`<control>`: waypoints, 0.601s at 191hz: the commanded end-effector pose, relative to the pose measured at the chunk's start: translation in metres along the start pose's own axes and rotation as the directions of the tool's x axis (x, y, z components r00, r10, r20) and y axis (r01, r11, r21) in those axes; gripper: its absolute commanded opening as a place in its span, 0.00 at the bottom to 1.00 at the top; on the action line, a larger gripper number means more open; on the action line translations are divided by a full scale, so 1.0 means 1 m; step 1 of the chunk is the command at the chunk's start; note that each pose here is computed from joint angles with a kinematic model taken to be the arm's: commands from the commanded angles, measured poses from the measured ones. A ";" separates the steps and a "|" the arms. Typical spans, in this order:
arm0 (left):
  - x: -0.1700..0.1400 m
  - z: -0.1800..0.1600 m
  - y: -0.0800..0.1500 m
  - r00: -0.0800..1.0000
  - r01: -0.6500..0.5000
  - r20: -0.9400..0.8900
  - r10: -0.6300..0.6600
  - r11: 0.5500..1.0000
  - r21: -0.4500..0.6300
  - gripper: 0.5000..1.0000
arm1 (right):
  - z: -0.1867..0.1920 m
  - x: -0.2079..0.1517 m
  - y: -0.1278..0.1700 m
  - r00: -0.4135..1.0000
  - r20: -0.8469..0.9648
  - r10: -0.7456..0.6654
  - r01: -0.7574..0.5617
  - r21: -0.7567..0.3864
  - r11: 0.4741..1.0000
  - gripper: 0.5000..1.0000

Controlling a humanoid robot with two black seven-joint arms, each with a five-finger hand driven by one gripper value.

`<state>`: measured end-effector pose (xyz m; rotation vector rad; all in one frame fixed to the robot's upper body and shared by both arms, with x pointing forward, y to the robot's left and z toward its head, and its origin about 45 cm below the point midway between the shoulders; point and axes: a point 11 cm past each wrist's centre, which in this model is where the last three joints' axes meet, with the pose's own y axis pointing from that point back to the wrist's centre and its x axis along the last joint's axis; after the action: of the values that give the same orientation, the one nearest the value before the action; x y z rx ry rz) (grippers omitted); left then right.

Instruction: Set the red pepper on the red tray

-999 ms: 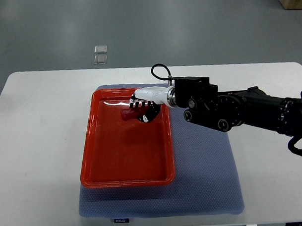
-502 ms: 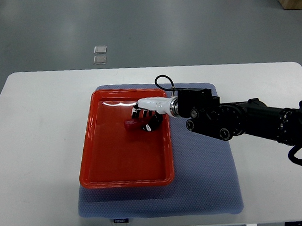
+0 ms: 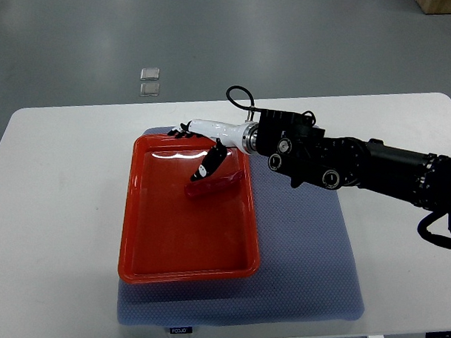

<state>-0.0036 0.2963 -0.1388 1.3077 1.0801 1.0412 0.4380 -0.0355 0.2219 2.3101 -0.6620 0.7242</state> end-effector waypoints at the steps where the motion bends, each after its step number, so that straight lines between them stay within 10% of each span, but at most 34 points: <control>1: 0.000 0.000 0.000 1.000 0.000 0.000 0.000 1.000 0.000 1.00 | 0.000 0.014 0.006 0.980 0.184 0.074 -0.087 0.066 0.994 0.79; 26: -0.001 0.000 0.000 1.000 0.001 0.000 -0.001 1.000 0.000 1.00 | 0.044 0.033 0.030 0.798 0.566 0.208 -0.287 0.053 0.956 0.79; 50: -0.001 0.000 0.000 1.000 0.001 0.003 -0.001 1.000 0.001 1.00 | 0.104 0.023 0.058 0.321 0.915 0.245 -0.455 -0.079 0.887 0.79; 115: -0.001 -0.001 0.000 1.000 0.003 0.008 -0.003 1.000 0.003 1.00 | 0.157 -0.013 0.085 -0.209 0.970 0.123 -0.551 -0.220 0.805 0.82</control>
<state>-0.0043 0.2952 -0.1388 1.3107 1.0768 1.0329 0.4297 -0.1818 0.1482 2.5796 -1.9910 -1.1599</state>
